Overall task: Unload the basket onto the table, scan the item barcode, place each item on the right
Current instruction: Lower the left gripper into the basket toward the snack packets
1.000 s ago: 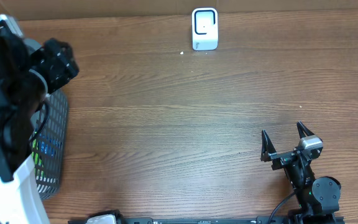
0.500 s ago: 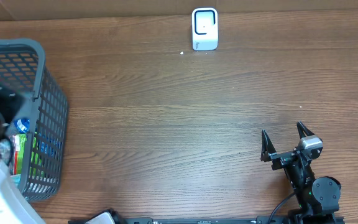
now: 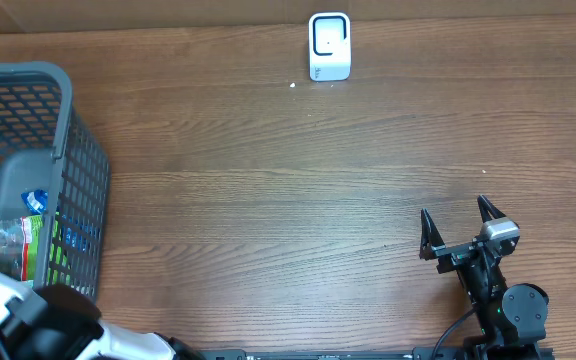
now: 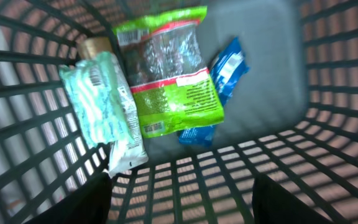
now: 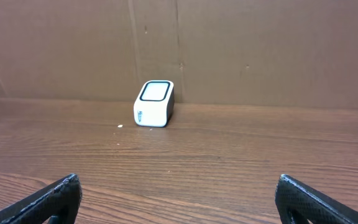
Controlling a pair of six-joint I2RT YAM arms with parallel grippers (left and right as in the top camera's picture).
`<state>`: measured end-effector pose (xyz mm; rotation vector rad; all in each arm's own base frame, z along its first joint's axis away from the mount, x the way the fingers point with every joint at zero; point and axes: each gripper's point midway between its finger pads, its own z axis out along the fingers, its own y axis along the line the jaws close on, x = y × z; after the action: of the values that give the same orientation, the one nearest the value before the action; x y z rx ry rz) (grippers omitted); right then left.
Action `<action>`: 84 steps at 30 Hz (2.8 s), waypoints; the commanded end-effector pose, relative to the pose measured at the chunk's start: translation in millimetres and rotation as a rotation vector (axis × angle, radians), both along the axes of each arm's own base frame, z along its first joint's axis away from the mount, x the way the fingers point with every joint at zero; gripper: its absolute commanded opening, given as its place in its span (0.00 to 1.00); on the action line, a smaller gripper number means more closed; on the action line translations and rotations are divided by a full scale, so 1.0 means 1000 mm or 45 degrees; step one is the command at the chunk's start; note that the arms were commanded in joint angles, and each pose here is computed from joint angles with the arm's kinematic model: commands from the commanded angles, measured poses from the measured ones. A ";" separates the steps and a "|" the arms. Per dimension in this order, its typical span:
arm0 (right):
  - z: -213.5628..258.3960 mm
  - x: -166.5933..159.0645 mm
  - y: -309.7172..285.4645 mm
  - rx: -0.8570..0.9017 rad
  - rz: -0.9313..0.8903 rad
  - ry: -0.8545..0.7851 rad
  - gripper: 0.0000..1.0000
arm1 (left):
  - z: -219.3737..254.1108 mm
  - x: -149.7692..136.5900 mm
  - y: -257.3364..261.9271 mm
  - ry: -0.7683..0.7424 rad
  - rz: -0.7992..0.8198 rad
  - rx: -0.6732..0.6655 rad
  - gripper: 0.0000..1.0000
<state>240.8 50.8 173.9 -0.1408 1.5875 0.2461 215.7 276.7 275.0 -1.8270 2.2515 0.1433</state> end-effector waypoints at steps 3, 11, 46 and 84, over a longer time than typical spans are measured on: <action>-0.002 0.000 0.001 0.003 0.005 -0.004 1.00 | -0.039 0.009 0.014 0.067 0.011 -0.059 0.59; -0.002 0.000 0.001 0.003 0.005 -0.004 1.00 | -0.111 0.014 0.022 0.159 0.090 -0.058 0.51; -0.002 0.000 0.001 0.003 0.005 -0.004 1.00 | -0.190 0.026 0.039 0.143 0.256 0.120 0.80; -0.002 0.000 0.001 0.003 0.004 -0.004 1.00 | -0.034 0.090 0.009 -0.171 -0.298 0.219 0.04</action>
<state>240.8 50.6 173.9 -0.1405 1.5875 0.2452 297.5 303.4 192.8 -1.6466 2.2524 0.1870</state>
